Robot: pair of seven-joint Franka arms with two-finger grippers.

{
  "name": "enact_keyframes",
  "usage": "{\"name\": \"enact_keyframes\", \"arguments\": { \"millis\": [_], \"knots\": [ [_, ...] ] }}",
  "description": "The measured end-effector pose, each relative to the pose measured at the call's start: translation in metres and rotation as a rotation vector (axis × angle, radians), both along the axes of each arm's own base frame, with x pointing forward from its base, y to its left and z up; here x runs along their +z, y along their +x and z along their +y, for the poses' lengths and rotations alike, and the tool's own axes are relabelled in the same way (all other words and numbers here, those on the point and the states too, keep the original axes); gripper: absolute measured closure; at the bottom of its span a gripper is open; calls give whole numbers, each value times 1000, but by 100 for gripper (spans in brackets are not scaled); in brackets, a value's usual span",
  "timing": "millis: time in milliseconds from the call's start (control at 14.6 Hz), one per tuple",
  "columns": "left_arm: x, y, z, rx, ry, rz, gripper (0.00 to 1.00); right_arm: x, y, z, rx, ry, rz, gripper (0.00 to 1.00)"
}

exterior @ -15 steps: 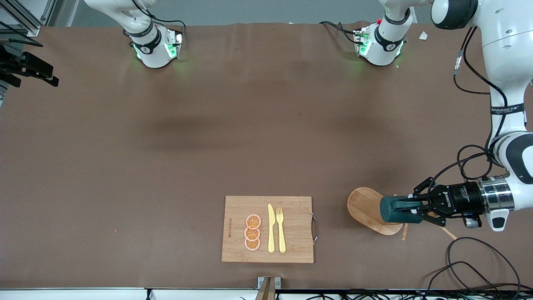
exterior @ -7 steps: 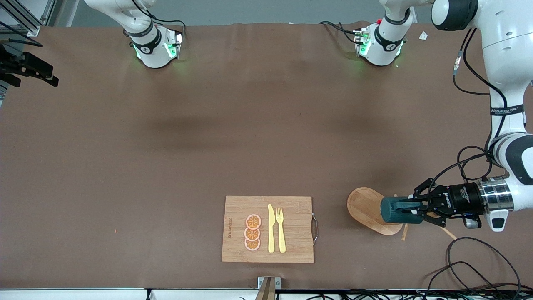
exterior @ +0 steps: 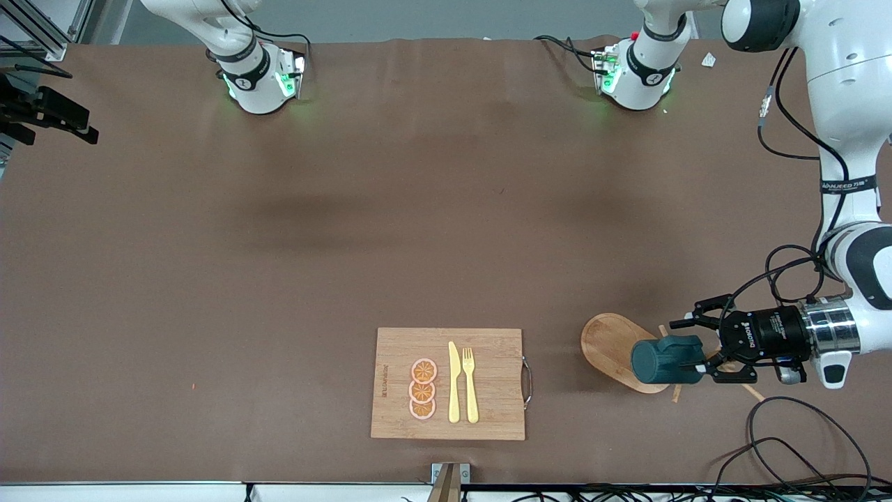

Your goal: Pass cup and hang on rack

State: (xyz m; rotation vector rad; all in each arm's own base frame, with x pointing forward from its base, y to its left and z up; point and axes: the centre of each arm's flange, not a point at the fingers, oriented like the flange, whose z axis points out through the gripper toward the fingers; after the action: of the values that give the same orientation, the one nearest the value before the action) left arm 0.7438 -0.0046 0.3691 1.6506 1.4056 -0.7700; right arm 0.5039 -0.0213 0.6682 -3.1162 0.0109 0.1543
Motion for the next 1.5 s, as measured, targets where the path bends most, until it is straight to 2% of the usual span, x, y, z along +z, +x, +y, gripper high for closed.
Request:
{"name": "enact_keyframes", "arguments": {
  "millis": [137,342,478,683,888,1025,1299,1504],
  "knots": [
    [8,1,-5,-8,-5,-14,0,0,0,0,0,0,2,0],
    [41,0,-10,-15,-5,-62,0,-1,-1,0,0,0,7,0],
    [66,-6,-15,-48,44,-92,0,-1,-1,0,0,0,8,0],
    [88,-17,-33,-148,206,-143,0,-1,-1,0,0,0,9,0],
    [123,-33,-57,-301,436,-239,0,-1,-1,0,1,0,9,0],
    [163,-51,-82,-444,619,-352,0,-1,-1,0,1,0,9,0],
    [234,-88,-120,-835,964,-625,0,-1,-1,0,0,0,9,0],
    [257,-100,-99,-1032,1003,-729,0,-1,-1,0,0,0,9,0]
  ]
}}
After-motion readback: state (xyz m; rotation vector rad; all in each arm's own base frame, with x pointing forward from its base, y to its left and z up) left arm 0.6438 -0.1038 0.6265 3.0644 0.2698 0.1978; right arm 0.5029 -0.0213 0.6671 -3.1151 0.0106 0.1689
